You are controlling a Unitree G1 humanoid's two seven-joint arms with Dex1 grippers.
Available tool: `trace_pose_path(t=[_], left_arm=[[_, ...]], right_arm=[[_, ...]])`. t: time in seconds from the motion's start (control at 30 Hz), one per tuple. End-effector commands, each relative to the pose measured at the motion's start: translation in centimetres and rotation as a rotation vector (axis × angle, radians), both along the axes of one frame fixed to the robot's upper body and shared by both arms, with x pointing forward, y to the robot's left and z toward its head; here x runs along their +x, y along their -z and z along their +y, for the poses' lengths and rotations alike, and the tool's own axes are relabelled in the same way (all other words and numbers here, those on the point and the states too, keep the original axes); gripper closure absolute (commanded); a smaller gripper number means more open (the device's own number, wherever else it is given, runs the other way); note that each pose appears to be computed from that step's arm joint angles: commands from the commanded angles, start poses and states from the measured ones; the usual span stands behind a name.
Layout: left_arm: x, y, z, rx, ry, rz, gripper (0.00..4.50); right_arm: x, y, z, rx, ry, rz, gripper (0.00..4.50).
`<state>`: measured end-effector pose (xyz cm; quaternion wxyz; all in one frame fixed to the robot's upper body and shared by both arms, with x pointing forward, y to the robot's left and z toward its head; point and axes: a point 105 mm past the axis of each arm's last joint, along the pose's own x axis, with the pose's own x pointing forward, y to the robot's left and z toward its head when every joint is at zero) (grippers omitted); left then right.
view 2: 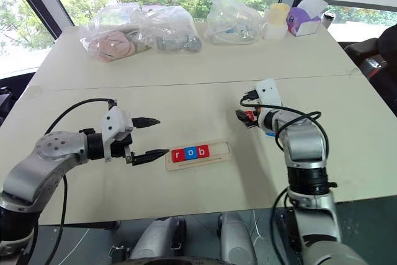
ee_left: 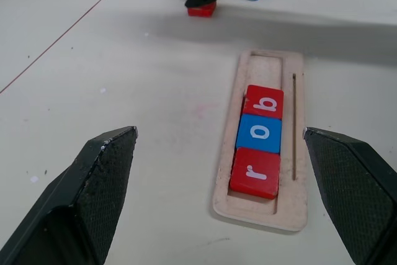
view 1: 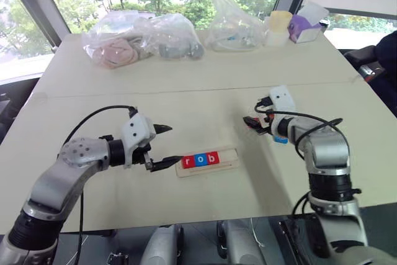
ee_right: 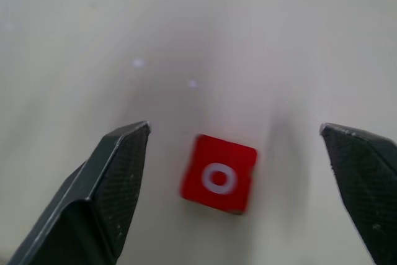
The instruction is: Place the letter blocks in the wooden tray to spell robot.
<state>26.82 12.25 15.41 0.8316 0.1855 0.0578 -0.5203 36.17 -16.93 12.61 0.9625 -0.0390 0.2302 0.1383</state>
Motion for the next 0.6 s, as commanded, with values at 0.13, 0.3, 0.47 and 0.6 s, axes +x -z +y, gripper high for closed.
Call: trace_pose_path(t=[0.13,0.3,0.47,0.6], left_arm=[[0.1,-0.5,-0.3,0.007,0.026,-0.03,0.0],[0.1,-0.5,-0.3,0.008,0.027,-0.032,0.0],[0.0,-0.5,-0.4,0.006,0.025,-0.033,0.0],[0.1,-0.5,-0.4,0.006,0.021,-0.035,0.0]], right_arm=[[-0.6,-0.4,0.4,-0.044,0.04,-0.029,0.05],[-0.6,-0.1,-0.2,-0.061,0.052,-0.02,0.05],[-0.5,0.7,0.1,-0.057,0.044,-0.003,0.05],[-0.4,1.5,0.4,-0.046,0.047,0.017,0.05]])
